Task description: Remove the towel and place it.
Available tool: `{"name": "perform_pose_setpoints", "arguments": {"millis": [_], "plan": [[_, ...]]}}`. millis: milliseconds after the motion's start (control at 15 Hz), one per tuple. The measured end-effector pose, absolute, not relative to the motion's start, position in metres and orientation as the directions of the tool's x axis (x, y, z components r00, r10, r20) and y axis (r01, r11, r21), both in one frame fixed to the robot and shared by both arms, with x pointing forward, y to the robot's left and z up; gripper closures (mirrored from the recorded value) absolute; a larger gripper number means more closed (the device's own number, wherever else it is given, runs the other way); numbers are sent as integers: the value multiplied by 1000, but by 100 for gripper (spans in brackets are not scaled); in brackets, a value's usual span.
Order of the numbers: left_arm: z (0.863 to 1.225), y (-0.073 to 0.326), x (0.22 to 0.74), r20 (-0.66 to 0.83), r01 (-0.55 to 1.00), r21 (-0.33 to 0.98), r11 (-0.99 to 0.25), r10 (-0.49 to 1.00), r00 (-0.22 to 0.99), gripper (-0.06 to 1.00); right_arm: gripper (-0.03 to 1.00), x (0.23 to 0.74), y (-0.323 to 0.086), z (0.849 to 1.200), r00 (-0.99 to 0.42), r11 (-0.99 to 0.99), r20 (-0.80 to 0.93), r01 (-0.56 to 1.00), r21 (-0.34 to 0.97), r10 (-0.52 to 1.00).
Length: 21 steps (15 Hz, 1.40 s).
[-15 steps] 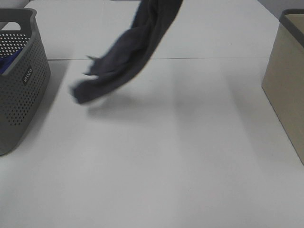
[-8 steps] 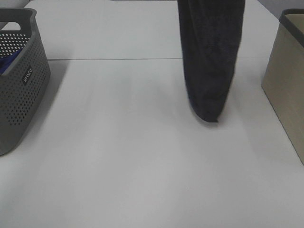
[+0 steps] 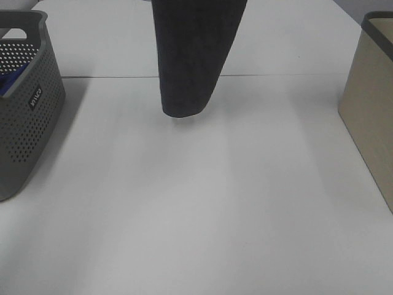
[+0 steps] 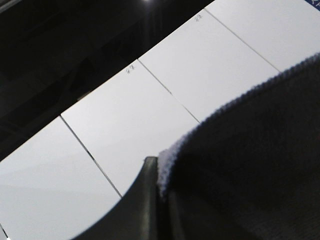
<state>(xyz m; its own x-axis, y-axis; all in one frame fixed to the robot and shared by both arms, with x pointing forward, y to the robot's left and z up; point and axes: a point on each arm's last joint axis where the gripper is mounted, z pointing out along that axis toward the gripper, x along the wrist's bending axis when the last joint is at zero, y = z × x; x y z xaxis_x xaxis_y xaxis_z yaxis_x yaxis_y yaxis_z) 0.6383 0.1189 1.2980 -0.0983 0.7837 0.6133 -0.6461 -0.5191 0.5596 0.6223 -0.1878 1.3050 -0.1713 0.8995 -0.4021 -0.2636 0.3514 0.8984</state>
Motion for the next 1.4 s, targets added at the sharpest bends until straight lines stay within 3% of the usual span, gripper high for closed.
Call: {"name": "perform_pose_setpoints", "arguments": {"millis": [533,933,1400], "plan": [[1259,133,682,558,-640,564,-522,812,-171,94,96,661,-175,1282,-119,340,-416,-399,851,901],[1249,139,717,498,-678,526,-513,832,-244,94,96,695,-178,1270,-62,336,-410,-467,818,910],[1200,140,761,519,-625,594,-507,835,-184,94,96,732,-183,1234,-69,309,-374,-436,845,925]]}}
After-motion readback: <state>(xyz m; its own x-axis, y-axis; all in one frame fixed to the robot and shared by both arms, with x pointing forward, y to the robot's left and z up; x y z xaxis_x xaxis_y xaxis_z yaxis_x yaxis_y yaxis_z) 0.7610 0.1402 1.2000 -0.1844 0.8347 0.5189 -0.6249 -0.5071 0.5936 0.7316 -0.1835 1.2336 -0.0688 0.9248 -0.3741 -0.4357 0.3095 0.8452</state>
